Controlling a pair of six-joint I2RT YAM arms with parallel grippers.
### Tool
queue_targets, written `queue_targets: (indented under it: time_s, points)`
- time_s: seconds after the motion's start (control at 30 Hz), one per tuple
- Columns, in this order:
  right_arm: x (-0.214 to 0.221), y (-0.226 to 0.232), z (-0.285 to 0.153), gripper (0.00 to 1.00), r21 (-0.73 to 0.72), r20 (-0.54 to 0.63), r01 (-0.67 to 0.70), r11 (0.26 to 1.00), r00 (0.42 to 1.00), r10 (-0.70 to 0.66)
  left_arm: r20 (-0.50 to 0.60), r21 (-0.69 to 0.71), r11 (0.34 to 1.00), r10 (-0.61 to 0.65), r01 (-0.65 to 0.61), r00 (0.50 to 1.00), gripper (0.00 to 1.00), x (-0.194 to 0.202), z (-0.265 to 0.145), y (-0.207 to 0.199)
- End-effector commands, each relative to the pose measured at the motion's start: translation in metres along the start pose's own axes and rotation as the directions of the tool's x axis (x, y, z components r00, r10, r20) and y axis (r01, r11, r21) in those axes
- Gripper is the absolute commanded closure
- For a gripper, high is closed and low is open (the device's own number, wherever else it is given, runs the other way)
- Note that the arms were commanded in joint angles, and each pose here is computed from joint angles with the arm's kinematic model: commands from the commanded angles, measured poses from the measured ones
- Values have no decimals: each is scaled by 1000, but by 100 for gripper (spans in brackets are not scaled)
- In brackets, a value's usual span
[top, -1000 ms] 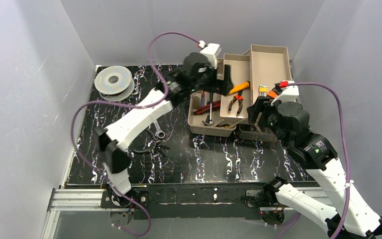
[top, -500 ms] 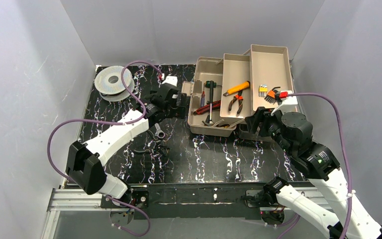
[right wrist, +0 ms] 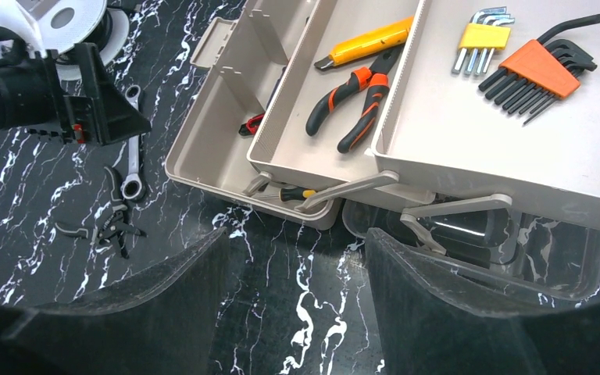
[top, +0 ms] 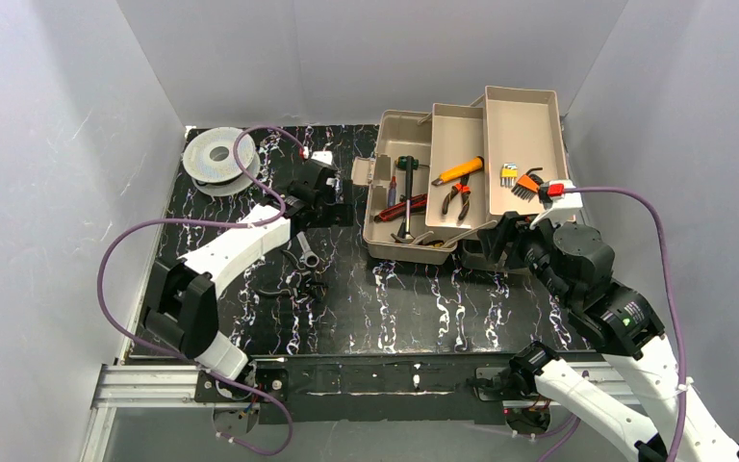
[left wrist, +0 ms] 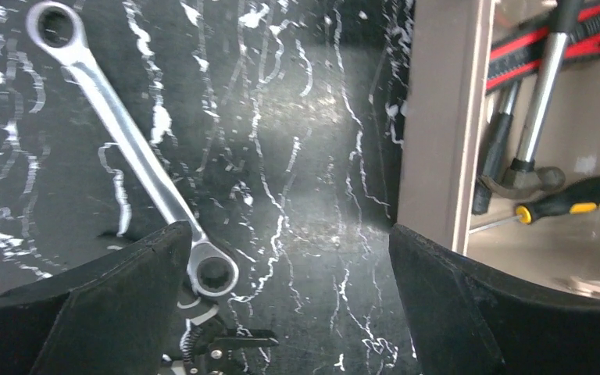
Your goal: Pack the tool kit
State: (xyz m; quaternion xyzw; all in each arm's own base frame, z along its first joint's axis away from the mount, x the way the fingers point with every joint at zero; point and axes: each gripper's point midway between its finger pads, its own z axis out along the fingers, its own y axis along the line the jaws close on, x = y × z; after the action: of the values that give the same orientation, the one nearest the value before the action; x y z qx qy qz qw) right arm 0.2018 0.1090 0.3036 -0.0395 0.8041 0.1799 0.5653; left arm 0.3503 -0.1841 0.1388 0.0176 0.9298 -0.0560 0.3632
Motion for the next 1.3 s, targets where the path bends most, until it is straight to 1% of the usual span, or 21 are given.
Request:
queue_targets:
  time_s: [0.0, 0.17, 0.3, 0.37, 0.53, 0.6, 0.67, 0.7, 0.77, 0.9, 0.97, 1.03, 1.1, 1.13, 1.17, 1.27]
  points:
    - [-6, -1, 1, 28, 5, 33, 10, 1000, 999, -10, -3, 176, 984, -2, 2, 1000, 2, -5, -2, -33]
    - [-3, -2, 1, 29, 3, 29, 9, 1000, 1000, -9, 4, 335, 942, -13, 10, 1000, 2, -11, -5, -65]
    - [-1, -1, 1, 29, 0, 24, 6, 1000, 1000, -6, -13, 390, 921, -12, 16, 1000, 2, -11, -3, -78]
    - [1, -2, 2, 29, 1, 19, 6, 1000, 1000, -6, -40, 390, 921, -3, 18, 999, 2, -7, 3, -79]
    - [3, 0, 3, 29, -6, 14, 0, 1000, 1000, 0, -114, 339, 941, 24, 16, 993, 2, 11, 23, -75]
    - [4, -1, 3, 29, -3, 12, 1, 1000, 1000, -1, -123, 319, 948, 32, 9, 992, 3, 17, 28, -72]
    - [5, -2, 5, 29, 5, 11, 1, 1000, 1000, -1, -132, 287, 958, 39, 1, 990, 7, 23, 35, -67]
    - [5, -3, 6, 29, 9, 12, 1, 1000, 1000, -1, -136, 270, 963, 36, 3, 990, 10, 25, 38, -64]
    - [5, -3, 8, 29, 14, 14, 3, 1000, 1000, -3, -143, 237, 971, 24, 10, 989, 20, 29, 42, -58]
    - [4, -5, 12, 29, 32, 7, 11, 999, 1000, -11, -123, 135, 991, -7, 24, 992, 37, 32, 48, -40]
    - [4, -4, 15, 30, 37, 4, 14, 999, 1000, -14, -110, 91, 995, -16, 26, 994, 52, 33, 46, -30]
    - [4, -3, 18, 30, 37, 3, 15, 999, 1000, -16, -89, 63, 997, -30, 36, 996, 74, 33, 43, -22]
    - [4, -2, 21, 30, 35, 0, 17, 999, 1000, -17, -64, 42, 998, -48, 50, 997, 91, 33, 38, -16]
    - [4, -1, 23, 30, 32, 1, 16, 999, 1000, -16, -51, 32, 998, -60, 61, 997, 97, 33, 35, -12]
    - [5, -1, 24, 30, 32, -1, 17, 999, 1000, -17, -43, 19, 997, -75, 76, 996, 100, 34, 33, -8]
    - [5, 1, 28, 30, 33, -7, 17, 999, 1000, -17, -12, -15, 994, -112, 111, 994, 100, 37, 24, 4]
